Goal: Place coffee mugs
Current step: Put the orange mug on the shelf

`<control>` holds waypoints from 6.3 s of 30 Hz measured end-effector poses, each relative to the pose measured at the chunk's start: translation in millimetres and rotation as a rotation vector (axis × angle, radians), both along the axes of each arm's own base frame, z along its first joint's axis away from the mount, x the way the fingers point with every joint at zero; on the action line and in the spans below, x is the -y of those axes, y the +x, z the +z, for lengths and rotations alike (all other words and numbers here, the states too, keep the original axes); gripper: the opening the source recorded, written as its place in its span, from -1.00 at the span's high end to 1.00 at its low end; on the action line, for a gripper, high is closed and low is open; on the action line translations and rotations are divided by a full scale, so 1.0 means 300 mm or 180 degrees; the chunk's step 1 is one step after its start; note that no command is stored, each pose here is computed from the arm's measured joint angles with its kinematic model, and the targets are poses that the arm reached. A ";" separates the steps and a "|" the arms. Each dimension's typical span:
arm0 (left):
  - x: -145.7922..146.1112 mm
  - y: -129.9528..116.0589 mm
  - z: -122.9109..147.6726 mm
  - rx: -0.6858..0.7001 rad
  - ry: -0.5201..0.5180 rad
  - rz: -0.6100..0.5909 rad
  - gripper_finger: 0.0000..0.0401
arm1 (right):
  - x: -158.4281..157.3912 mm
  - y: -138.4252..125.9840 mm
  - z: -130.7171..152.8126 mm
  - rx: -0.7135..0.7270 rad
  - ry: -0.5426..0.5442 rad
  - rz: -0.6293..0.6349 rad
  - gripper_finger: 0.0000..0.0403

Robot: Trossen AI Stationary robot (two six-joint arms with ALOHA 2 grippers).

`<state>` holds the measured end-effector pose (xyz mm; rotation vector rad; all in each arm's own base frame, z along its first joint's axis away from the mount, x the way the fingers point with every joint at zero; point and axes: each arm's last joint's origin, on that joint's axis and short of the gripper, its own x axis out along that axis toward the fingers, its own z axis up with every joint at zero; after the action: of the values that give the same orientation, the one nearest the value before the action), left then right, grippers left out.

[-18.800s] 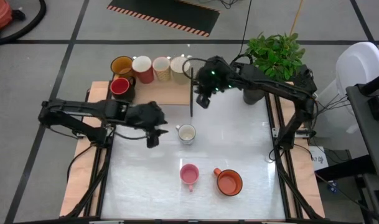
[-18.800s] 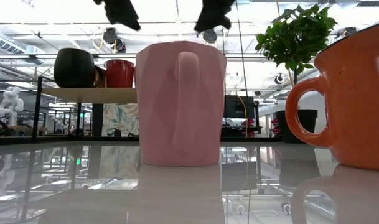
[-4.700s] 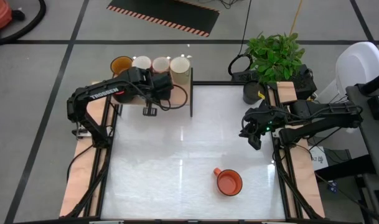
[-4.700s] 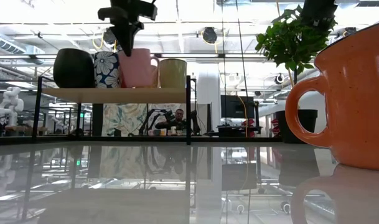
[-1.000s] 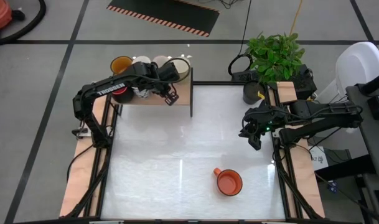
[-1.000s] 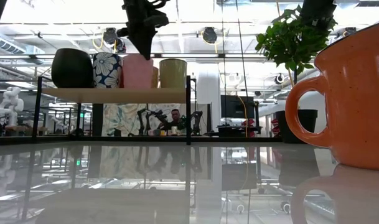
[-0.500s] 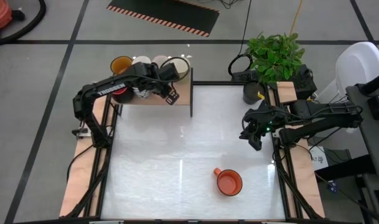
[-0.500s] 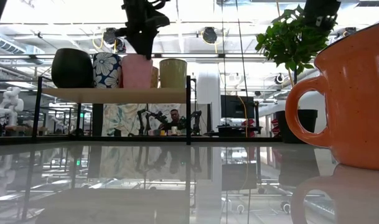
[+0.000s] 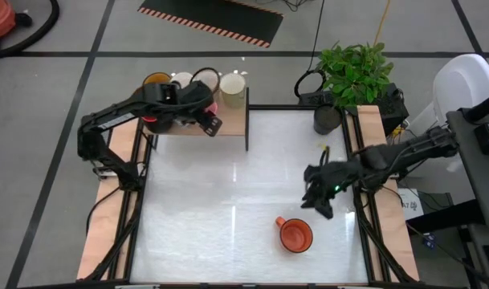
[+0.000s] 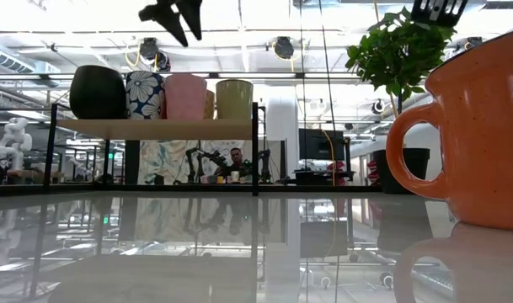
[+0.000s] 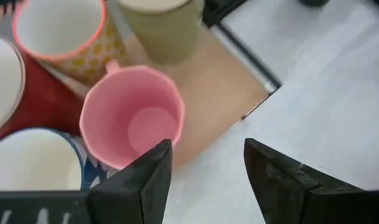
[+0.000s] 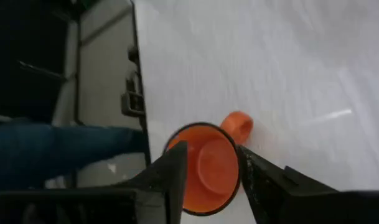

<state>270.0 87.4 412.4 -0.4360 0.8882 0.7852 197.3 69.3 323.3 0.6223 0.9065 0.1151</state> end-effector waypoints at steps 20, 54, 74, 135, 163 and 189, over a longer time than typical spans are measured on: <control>0.227 0.069 0.043 0.0436 0.0286 -0.0916 -0.02 | -0.047 0.088 -0.124 -0.0639 -0.0276 -0.0010 0.14; 0.297 0.074 0.045 0.0443 0.0344 -0.1199 -0.02 | -0.148 0.034 -0.206 -0.0995 -0.0978 -0.0336 0.14; 0.288 0.074 0.045 0.0449 0.0389 -0.1080 -0.02 | -0.163 0.005 -0.412 -0.1124 -0.0027 -0.0207 0.29; 0.314 -0.230 0.169 0.0345 0.1029 -0.0762 -0.02 | 0.649 0.527 0.297 0.0484 -0.0608 -0.2639 0.98; 0.325 -0.233 0.167 0.0448 0.0915 -0.0633 -0.02 | 0.703 0.594 0.173 0.0057 -0.0858 -0.2358 0.95; 0.340 -0.234 0.166 0.0480 0.0876 -0.0671 -0.02 | 0.711 0.619 0.134 -0.0042 -0.0968 -0.2224 0.93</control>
<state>199.9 -14.5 462.3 -0.1533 0.6613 0.6592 382.9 -143.9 363.5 0.6217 0.6582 -0.6429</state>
